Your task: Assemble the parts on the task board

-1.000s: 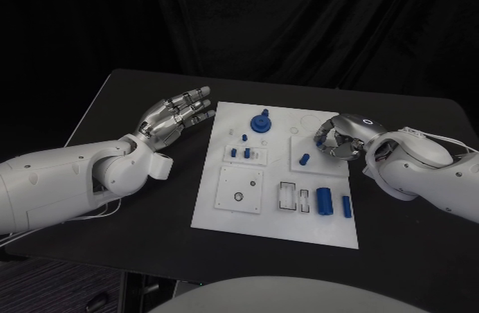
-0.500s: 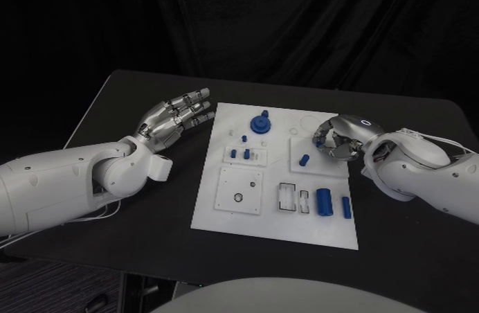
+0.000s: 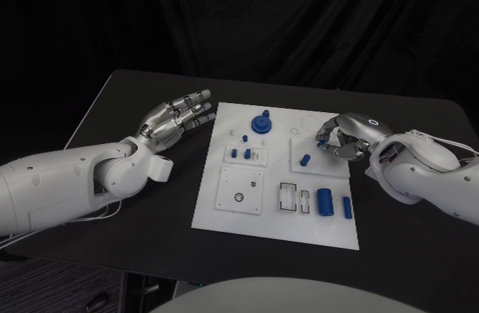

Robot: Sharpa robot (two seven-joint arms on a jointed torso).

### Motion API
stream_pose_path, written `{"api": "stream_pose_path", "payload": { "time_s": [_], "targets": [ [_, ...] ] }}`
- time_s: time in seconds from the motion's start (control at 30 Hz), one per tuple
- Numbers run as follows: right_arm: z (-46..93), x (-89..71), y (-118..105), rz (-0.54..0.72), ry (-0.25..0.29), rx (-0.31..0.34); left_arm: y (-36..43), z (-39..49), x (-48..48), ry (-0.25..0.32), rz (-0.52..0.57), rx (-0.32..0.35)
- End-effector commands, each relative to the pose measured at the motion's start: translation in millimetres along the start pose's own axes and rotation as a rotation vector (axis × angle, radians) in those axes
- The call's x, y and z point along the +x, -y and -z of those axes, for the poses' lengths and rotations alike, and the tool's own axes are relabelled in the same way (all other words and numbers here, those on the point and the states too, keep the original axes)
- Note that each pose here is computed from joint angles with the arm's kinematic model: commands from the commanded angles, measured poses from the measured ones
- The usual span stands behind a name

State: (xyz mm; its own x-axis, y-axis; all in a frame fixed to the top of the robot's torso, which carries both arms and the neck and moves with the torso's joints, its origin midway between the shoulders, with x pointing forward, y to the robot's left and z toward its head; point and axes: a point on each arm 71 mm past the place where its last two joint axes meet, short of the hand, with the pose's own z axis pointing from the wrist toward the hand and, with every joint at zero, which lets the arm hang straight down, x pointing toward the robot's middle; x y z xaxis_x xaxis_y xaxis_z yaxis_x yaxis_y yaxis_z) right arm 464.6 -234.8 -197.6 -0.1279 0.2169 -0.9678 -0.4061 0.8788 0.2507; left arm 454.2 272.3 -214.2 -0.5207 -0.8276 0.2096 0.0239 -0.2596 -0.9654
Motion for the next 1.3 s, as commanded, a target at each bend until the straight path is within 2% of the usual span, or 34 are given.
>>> {"api": "stream_pose_path", "payload": {
  "time_s": [0.03,0.33,0.63,0.87,1.13,1.3],
  "targets": [
    [0.4,-10.9,-4,-0.001,0.054,-0.016,5.5,0.4,0.9,-0.008,0.015,0.084],
    [4.6,-28.2,-18,-0.007,0.068,-0.039,4.9,0.3,0.5,-0.007,0.014,0.078],
    [8.8,-27.3,-42,-0.027,0.040,-0.099,4.4,0.4,1.4,-0.009,0.016,0.075],
    [7.6,-16.0,-77,-0.049,-0.017,-0.190,4.1,0.6,2.3,-0.011,0.018,0.074],
    [-0.4,7.5,-122,-0.029,-0.094,-0.303,3.6,0.7,4.2,-0.014,0.021,0.070],
    [-4.8,23.3,-141,-0.009,-0.131,-0.349,4.2,2.5,4.5,-0.012,0.022,0.068]
  ]
}}
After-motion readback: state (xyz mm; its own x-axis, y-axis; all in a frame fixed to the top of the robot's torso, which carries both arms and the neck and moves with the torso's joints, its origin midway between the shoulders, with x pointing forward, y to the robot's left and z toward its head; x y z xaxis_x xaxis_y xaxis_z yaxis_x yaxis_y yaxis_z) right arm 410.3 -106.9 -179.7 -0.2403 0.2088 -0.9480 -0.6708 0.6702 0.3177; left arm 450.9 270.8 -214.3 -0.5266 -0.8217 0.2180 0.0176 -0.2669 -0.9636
